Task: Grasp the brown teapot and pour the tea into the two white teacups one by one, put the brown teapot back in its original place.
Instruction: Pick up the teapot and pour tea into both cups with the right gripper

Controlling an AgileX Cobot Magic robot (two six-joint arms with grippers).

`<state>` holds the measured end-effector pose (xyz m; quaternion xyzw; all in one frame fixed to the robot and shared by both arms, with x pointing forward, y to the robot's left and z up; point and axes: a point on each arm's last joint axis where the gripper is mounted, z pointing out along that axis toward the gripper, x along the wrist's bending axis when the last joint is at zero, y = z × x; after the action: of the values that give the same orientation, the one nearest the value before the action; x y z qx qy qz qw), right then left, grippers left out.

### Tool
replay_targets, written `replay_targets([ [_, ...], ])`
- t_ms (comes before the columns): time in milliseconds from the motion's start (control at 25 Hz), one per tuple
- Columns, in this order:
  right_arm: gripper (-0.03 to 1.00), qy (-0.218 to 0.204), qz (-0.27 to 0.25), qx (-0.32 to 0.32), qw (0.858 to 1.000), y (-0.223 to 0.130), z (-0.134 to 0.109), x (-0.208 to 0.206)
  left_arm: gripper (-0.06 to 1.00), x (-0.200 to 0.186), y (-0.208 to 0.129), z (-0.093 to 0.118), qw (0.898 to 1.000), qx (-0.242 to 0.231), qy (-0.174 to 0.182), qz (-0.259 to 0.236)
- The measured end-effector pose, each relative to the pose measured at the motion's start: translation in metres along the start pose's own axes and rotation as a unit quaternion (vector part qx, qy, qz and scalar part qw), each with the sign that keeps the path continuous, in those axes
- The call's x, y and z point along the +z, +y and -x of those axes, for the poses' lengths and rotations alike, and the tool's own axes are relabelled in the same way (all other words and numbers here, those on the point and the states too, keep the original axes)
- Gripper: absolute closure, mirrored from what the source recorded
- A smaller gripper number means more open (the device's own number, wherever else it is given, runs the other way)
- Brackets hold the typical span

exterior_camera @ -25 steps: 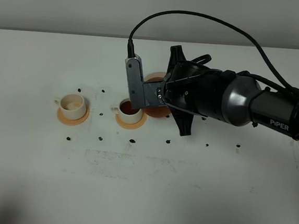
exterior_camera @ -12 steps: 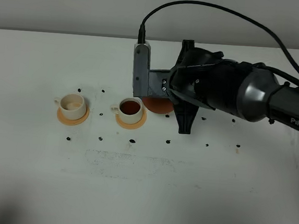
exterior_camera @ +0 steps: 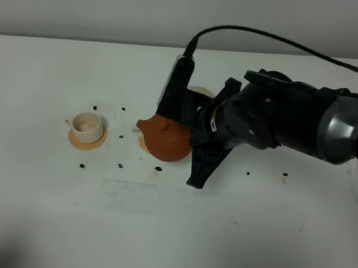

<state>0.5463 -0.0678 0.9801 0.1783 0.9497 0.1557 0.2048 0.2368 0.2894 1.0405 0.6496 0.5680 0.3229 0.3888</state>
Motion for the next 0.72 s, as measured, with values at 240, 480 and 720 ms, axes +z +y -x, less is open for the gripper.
replay_targets([
  [240, 0.89, 0.023, 0.008, 0.063, 0.998, -0.025, -0.008, 0.018, 0.78, 0.0, 0.0, 0.0, 1.0, 0.0, 0.0, 0.0],
  [480, 0.89, 0.037, 0.008, 0.104, 0.994, -0.034, -0.012, 0.034, 0.78, 0.0, 0.0, 0.0, 1.0, 0.0, 0.0, 0.0],
  [720, 0.89, 0.047, -0.003, 0.117, 0.992, -0.04, -0.017, 0.054, 0.78, 0.0, 0.0, 0.0, 1.0, 0.0, 0.0, 0.0],
])
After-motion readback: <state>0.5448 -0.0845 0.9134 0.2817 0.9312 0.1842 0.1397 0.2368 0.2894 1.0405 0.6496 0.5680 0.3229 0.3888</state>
